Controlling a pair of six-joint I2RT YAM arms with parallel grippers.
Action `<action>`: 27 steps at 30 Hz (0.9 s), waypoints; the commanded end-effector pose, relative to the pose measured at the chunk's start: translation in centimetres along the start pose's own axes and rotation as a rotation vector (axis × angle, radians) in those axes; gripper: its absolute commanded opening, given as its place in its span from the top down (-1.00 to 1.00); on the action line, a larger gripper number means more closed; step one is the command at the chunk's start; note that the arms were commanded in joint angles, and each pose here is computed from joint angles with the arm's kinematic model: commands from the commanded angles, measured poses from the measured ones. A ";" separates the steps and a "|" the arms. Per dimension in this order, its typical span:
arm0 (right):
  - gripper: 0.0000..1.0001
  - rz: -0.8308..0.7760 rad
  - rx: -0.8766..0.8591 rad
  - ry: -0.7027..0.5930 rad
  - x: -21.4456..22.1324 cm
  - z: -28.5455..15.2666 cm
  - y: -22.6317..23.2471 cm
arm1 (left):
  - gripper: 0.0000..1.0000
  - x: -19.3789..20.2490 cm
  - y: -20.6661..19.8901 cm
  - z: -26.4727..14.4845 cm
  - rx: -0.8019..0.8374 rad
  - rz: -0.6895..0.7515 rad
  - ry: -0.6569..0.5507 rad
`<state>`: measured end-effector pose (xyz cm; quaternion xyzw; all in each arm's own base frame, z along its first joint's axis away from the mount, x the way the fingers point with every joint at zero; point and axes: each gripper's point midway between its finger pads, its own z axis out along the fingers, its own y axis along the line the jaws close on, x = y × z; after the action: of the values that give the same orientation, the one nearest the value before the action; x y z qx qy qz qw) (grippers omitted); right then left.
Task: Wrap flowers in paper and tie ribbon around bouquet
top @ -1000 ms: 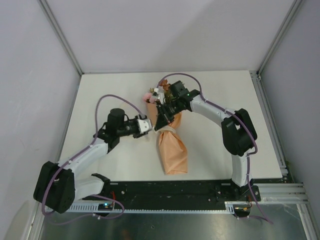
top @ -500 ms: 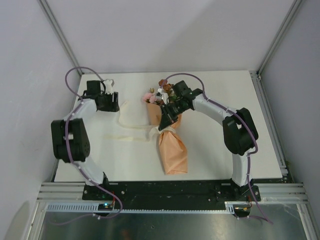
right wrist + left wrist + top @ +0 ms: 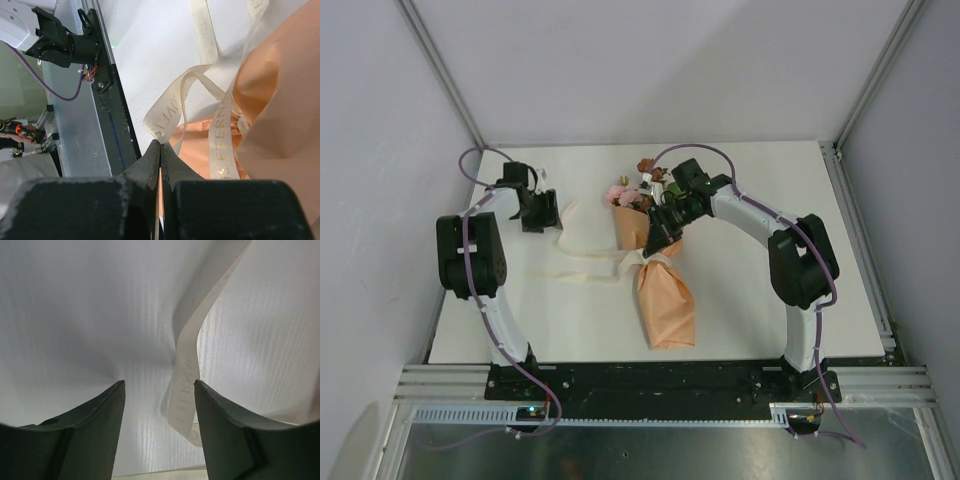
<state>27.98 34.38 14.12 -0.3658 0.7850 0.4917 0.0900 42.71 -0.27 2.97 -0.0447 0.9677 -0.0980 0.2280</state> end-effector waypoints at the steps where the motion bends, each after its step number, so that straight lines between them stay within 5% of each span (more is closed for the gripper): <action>1: 1.00 -0.037 0.007 -0.015 -0.5 -0.8 0.7 | -0.25 -2.4 -1.7 -1.7 0.092 -0.038 -0.069; 15: 1.00 -0.029 0.002 -0.025 -0.9 -0.4 0.5 | -0.18 -3.3 -2.6 -0.4 -0.020 -0.021 -0.077; 21: 1.00 -0.019 0.009 -0.032 -0.9 -0.8 0.0 | 0.24 -2.4 -1.4 -0.2 -0.085 -0.056 -0.029; 25: 1.00 -0.021 0.024 -0.038 -0.9 -1.4 -0.5 | 0.86 -2.7 -0.7 -1.9 -0.086 -0.092 -0.047; 27: 1.00 -0.021 0.030 -0.041 -0.8 -1.7 -0.8 | 0.96 -3.1 0.3 -3.3 -0.095 -0.121 -0.078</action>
<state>28.65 33.81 14.11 -0.3574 0.7891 0.4906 0.0944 43.84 -1.47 3.69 -0.0816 0.9685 -0.0748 0.2229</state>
